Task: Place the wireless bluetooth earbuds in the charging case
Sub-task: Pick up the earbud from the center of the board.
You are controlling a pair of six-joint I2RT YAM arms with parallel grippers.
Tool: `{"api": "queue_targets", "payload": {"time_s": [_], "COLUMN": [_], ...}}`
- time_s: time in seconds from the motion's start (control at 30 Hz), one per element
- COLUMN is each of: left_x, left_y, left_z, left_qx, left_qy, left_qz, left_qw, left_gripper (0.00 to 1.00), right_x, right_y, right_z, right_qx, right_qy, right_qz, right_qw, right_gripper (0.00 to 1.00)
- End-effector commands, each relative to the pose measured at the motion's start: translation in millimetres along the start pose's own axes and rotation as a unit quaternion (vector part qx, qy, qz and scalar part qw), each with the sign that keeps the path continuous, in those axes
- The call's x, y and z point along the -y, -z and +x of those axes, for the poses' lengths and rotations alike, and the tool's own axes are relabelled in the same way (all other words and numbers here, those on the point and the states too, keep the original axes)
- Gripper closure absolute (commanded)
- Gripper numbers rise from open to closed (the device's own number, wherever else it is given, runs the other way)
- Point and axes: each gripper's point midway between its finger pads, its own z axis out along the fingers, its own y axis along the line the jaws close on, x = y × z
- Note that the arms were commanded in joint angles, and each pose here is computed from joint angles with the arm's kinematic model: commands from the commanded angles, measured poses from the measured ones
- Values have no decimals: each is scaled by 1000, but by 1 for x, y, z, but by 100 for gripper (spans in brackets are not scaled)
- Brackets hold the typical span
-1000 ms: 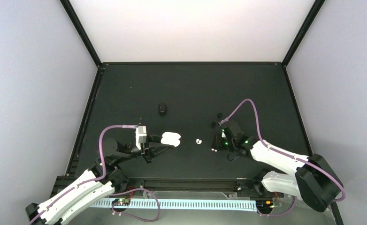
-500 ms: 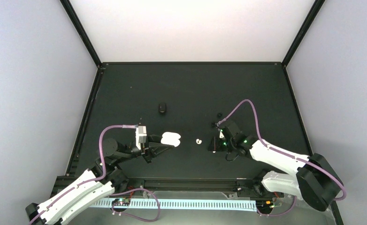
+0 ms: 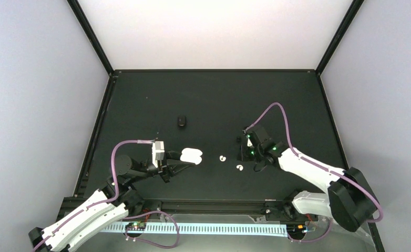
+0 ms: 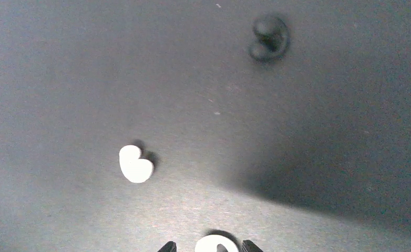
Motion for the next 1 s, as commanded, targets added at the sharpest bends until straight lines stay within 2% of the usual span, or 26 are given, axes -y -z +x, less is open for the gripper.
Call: {"api": "queue_targets", "payload": {"time_s": [0.0,0.33,0.57,0.97], "left_x": [10,8,6,6], "left_y": [2,1,0,-3], "left_z": [-18,-16,-16,-15], "left_qx": [15,10,9,5], "left_qy": [-15,-12,-8,-2], "left_qz": [12,7,6,10], "left_qw": [1000,1000,1000,1000], "left_gripper": [99,99,98,98], "right_x": [14,27,19,10], "right_y": [-14,-29,-31,-28], "right_z": [11,39,52,57], "right_qx": [-21,-58,-79,-83], "right_qy": [1,1,-5,-3], "right_qz": [8,12,-20,-47], "right_qw": [1000,998,997,995], "right_gripper": [70,76,80,91]}}
